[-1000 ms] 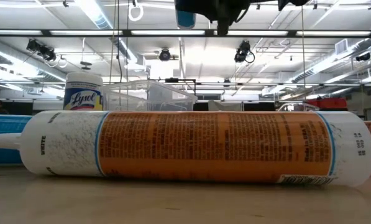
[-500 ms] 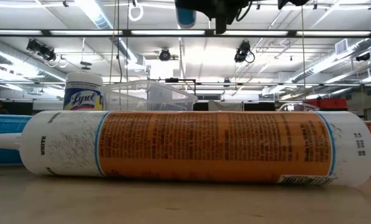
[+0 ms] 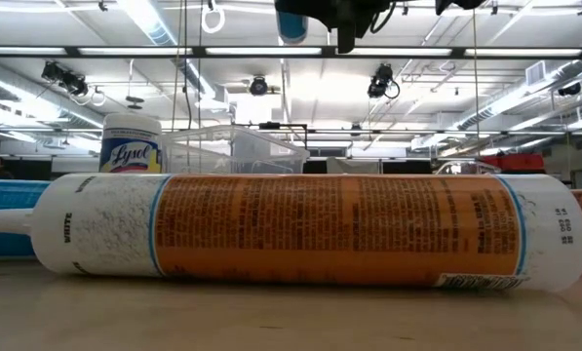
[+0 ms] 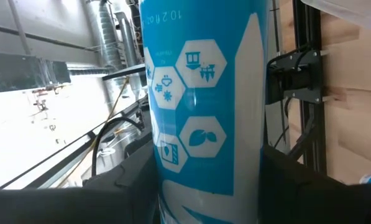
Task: Pick & place silicon tubes, Sealant and Lysol wipes
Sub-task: Put the right blue sealant into the right transparent bin
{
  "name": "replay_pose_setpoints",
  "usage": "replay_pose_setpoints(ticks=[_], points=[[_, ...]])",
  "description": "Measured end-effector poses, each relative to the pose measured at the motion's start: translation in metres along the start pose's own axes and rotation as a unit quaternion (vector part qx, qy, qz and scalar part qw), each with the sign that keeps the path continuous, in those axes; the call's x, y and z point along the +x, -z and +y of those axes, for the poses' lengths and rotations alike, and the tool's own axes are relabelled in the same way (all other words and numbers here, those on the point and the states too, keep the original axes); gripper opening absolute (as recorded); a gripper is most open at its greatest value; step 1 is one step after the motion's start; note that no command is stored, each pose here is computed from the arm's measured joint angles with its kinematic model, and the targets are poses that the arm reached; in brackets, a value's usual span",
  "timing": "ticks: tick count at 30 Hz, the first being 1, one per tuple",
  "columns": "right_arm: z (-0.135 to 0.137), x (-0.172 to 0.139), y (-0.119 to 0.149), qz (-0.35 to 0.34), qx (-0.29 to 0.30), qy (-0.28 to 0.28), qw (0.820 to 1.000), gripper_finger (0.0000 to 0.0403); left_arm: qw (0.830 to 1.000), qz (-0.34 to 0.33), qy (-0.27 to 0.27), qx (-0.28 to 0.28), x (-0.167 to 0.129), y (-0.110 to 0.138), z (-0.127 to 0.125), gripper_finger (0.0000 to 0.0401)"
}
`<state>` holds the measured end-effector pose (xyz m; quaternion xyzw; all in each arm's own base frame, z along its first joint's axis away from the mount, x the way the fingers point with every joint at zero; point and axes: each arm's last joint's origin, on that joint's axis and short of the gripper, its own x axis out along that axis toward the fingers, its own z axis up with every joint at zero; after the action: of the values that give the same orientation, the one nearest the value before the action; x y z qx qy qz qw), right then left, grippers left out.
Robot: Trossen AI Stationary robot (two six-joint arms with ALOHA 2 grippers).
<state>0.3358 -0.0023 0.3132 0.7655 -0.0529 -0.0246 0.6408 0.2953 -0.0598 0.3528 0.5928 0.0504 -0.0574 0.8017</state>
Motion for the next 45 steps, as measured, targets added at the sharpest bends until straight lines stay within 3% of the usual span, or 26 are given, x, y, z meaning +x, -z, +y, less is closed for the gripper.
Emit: replay_pose_setpoints(ticks=[27,37,45], points=[[-0.001,0.000,0.000,-0.002,0.005,0.009,1.000,0.0204,1.000,0.000,0.000,0.001,0.000,0.000,0.000,0.0303],[-0.002,0.000,0.000,-0.002,0.012,0.011,1.000,0.0204,1.000,-0.002,-0.005,0.012,0.012,0.000,-0.006,0.0296],[-0.003,0.000,-0.001,-0.001,0.017,0.019,1.000,0.0204,1.000,0.014,-0.016,0.013,0.012,0.000,-0.004,0.0233]])
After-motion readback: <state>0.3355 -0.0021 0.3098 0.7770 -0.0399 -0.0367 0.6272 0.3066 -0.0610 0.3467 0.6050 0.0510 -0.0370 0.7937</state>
